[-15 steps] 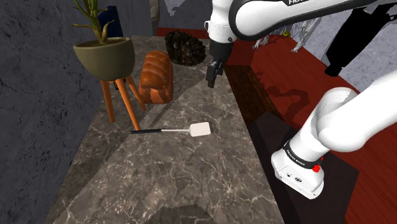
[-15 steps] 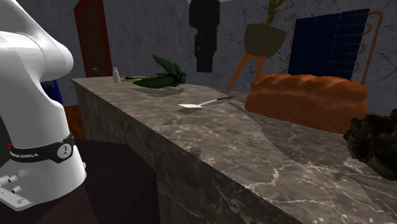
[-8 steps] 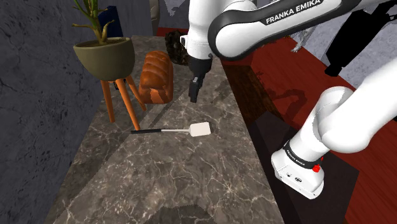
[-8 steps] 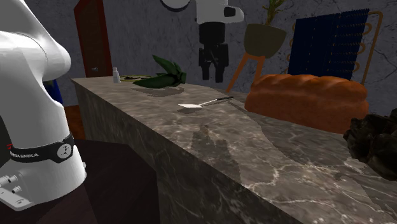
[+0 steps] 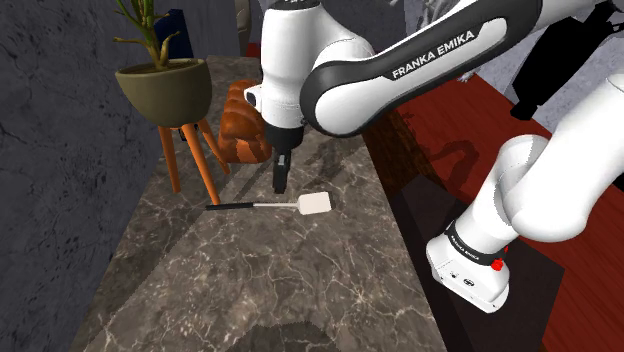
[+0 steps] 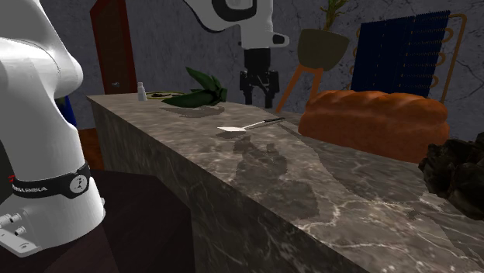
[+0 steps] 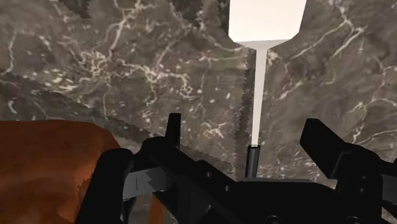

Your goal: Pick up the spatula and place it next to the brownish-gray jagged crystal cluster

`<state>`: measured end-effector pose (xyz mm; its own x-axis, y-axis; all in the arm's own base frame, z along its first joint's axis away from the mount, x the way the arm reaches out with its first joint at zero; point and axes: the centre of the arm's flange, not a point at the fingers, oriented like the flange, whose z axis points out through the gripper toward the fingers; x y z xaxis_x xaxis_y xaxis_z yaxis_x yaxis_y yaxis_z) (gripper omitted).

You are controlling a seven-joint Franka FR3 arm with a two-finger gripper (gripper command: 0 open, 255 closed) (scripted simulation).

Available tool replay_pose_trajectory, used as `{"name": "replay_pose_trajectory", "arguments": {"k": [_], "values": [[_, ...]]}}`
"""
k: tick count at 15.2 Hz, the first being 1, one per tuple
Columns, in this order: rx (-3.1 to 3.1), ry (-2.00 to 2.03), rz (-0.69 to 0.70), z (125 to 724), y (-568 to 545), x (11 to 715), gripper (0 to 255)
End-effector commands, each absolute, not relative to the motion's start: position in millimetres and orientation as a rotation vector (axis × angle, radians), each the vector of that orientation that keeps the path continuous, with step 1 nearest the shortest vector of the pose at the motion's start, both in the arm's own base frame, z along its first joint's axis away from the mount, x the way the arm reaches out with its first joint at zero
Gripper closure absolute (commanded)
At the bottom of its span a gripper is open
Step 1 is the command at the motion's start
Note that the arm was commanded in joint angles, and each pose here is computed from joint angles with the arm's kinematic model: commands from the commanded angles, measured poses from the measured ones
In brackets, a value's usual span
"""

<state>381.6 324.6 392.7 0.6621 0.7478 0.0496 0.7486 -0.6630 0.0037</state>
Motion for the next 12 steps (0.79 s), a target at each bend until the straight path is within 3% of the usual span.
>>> {"name": "replay_pose_trajectory", "arguments": {"k": [1,12], "values": [[-2.797,-1.368,-0.085,382.6,349.4,377.3,0],[-2.770,-1.411,-0.090,338.5,362.9,374.8,0]]}}
